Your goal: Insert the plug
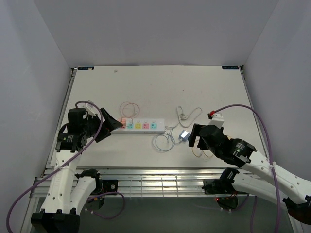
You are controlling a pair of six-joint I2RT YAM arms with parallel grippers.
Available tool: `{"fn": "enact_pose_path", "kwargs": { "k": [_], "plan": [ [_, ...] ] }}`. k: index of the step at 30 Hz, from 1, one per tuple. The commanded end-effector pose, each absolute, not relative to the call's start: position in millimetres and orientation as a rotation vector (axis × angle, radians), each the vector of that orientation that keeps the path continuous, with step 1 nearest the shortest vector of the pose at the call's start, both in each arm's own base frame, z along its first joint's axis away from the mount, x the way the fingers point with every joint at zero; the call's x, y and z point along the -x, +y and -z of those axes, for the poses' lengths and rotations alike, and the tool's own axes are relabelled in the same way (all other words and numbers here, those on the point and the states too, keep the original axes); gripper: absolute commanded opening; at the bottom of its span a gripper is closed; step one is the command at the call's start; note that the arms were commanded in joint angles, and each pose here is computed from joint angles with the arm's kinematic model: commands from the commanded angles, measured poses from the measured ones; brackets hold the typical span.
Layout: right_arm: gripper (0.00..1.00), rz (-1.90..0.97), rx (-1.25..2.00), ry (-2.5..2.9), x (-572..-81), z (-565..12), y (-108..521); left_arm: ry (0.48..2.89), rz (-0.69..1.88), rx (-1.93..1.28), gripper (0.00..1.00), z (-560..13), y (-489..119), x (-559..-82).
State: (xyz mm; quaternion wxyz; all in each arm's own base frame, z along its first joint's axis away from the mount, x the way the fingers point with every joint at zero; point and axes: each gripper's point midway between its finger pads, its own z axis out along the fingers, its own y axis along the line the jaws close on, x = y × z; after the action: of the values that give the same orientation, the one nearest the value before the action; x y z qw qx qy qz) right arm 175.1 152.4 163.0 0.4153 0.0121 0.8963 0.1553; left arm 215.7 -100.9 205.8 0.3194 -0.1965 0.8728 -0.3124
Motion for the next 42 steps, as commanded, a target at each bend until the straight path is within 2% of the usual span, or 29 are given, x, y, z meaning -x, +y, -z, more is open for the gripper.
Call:
{"fn": "enact_pose_path", "kwargs": {
  "k": [1, 9, 13, 17, 21, 26, 31, 33, 36, 37, 38, 39, 42],
  "plan": [
    [0.90, -0.235, -0.279, 2.317, -171.8, -136.3, 112.2, 2.254, 0.922, 0.469, 0.98, -210.5, -113.3, -219.7],
    [0.90, 0.019, -0.648, 2.396, -199.1, -111.0, 22.4, 2.320, 0.915, 0.444, 0.98, -188.6, -138.4, -227.2],
    [0.90, -0.055, -0.755, 2.450, -216.0, -99.1, 9.3, 2.375, 0.909, 0.363, 0.98, -177.0, -164.8, -227.7],
    [0.90, 0.029, -0.892, 2.377, -218.8, -102.9, -19.4, 2.391, 0.841, 0.340, 0.98, -170.4, -162.3, -237.2],
    [0.90, 0.101, -0.918, 2.340, -214.3, -107.7, -43.8, 2.384, 0.812, 0.325, 0.98, -166.3, -160.4, -242.5],
    [0.90, 0.193, -0.788, 2.366, -203.3, -106.0, -55.5, 2.389, 0.798, 0.271, 0.98, -158.9, -159.9, -242.3],
    [0.90, -0.071, -0.485, 2.280, -231.8, -135.0, -21.2, 2.386, 0.840, 0.231, 0.98, -158.6, -165.9, -240.9],
    [0.90, -0.213, -0.175, 2.131, -262.6, -174.3, 3.8, 2.379, 0.853, 0.223, 0.98, -159.5, -167.0, -239.6],
    [0.90, -0.144, 0.251, 1.908, -288.9, -224.4, 15.7, 2.379, 0.854, 0.219, 0.98, -158.3, -166.5, -237.8],
    [0.90, -0.098, 0.304, 1.858, -297.0, -234.9, 17.2, 2.374, 0.854, 0.220, 0.98, -159.2, -166.5, -238.4],
    [0.90, -0.102, 0.369, 1.850, -302.2, -231.9, 23.3, 2.372, 0.854, 0.222, 0.98, -158.5, -166.6, -239.2],
    [0.90, -0.113, 0.577, 1.794, -302.9, -225.1, 37.4, 2.368, 0.847, 0.227, 0.98, -158.8, -165.9, -240.8],
    [0.90, -0.018, 0.806, 1.836, -296.2, -195.9, 48.7, 2.372, 0.809, 0.245, 0.98, -159.6, -161.7, -244.6]
  ]
}}
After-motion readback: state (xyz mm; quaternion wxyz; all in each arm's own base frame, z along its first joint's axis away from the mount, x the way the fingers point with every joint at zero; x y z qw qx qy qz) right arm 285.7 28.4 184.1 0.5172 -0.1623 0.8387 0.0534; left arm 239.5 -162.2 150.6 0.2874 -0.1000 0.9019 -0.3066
